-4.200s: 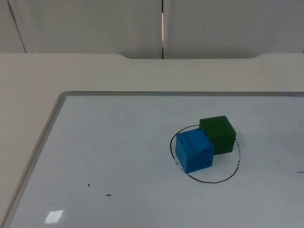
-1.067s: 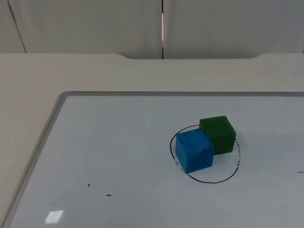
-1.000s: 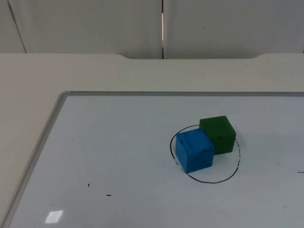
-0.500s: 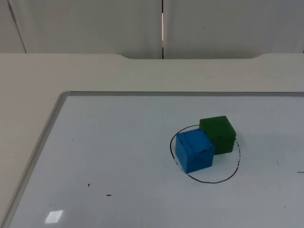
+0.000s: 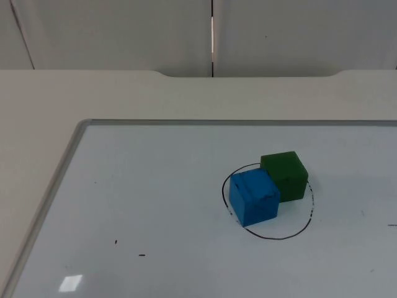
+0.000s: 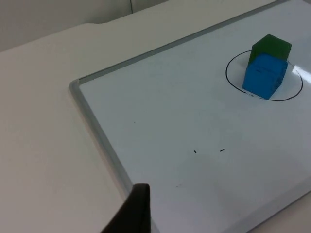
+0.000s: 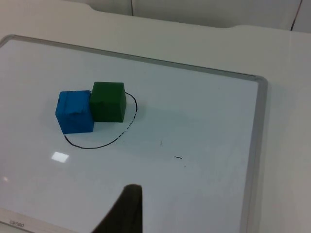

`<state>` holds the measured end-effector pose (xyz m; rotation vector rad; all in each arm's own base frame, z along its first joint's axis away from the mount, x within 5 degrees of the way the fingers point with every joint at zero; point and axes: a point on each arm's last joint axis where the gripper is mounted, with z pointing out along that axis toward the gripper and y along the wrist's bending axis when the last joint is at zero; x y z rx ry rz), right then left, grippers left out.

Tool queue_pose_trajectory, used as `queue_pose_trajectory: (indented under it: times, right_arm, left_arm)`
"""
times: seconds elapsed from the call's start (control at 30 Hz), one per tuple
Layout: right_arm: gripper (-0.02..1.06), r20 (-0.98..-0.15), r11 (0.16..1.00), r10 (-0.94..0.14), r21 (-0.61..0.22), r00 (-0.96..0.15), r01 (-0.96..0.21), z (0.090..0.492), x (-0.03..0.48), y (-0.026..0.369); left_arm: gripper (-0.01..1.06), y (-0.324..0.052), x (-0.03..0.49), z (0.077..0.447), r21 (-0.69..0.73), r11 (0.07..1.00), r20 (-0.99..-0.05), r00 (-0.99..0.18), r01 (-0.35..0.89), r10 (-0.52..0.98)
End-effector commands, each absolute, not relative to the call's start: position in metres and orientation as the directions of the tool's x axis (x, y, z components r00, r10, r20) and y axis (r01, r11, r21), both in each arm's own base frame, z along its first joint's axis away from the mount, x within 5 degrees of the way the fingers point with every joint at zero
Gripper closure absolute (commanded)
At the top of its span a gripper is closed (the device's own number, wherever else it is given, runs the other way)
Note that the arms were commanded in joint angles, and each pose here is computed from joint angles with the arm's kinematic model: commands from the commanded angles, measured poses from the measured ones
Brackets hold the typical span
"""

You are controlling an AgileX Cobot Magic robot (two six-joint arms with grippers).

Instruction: Push the two cubes into the marked area.

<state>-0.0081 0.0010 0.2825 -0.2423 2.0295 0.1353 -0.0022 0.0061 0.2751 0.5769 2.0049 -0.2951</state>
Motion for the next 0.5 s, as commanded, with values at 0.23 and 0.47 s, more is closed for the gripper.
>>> queue_pose_trajectory:
  times: [0.23, 0.47]
  right_arm:
    - [0.00, -0.889, 0.974, -0.113, -0.011, -0.443, -0.226, 0.2803, -0.0078, 0.0009]
    - [0.00, -0.889, 0.974, -0.110, -0.007, -0.444, -0.227, 0.2803, -0.0079, 0.0011]
  left_arm:
    - [0.00, 0.0044, -0.0030, 0.2748, 0.032, 0.847, -0.881, -0.386, 0.530, 0.274]
    - [0.00, 0.0044, -0.0030, 0.2748, 0.032, 0.847, -0.881, -0.386, 0.530, 0.274]
